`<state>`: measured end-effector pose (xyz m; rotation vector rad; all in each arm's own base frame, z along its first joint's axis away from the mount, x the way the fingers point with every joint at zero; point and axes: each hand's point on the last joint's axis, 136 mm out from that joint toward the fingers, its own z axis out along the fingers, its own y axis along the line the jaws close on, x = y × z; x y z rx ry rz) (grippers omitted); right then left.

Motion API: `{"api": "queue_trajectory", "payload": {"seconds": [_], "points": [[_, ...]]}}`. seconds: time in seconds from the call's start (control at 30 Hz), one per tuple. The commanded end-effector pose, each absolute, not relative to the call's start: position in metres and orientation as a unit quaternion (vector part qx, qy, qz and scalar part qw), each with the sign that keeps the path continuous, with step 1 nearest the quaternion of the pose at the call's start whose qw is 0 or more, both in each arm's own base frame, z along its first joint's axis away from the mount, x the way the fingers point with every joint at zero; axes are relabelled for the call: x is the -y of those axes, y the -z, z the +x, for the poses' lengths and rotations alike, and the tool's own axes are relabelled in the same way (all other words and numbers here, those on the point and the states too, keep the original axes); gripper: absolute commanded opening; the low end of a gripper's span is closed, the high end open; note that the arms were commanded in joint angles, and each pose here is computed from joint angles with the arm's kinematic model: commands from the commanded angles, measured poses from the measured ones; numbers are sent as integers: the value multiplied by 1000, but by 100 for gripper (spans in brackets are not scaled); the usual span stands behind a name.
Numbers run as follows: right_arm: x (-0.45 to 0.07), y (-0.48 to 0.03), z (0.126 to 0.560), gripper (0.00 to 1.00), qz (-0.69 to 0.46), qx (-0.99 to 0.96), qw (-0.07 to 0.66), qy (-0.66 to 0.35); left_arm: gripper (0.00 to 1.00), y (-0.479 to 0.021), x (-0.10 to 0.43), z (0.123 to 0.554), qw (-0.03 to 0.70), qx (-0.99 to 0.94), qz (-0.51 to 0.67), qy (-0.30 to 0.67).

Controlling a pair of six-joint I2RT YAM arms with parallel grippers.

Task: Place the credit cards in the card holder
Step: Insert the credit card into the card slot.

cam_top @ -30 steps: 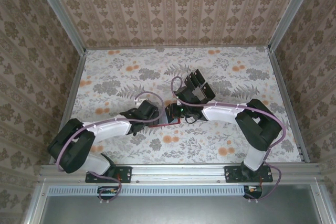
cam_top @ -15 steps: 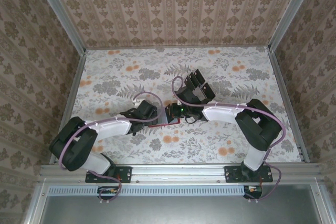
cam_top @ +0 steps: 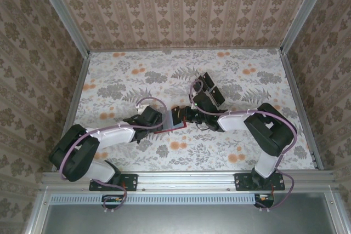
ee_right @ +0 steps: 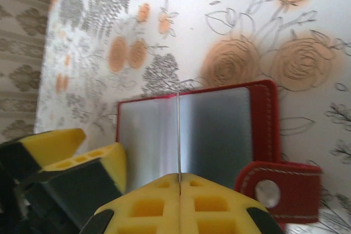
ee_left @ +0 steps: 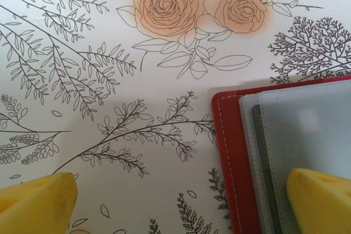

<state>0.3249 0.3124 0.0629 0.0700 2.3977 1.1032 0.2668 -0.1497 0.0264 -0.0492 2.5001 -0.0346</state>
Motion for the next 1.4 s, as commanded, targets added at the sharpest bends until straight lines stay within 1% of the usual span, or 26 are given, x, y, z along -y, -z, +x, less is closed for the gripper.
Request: {"api": "queue_trajectory", "payload": {"seconds": [0.0, 0.53, 1.37], "points": [[-327, -79, 330, 0, 31, -844, 267, -464, 100, -14, 133, 253, 292, -956, -21, -15], [-330, -60, 333, 0, 47, -842, 268, -465, 99, -10, 132, 250, 288, -957, -23, -13], [-335, -39, 318, 0, 56, -838, 233, -490, 99, -7, 132, 249, 287, -958, -24, -11]]}}
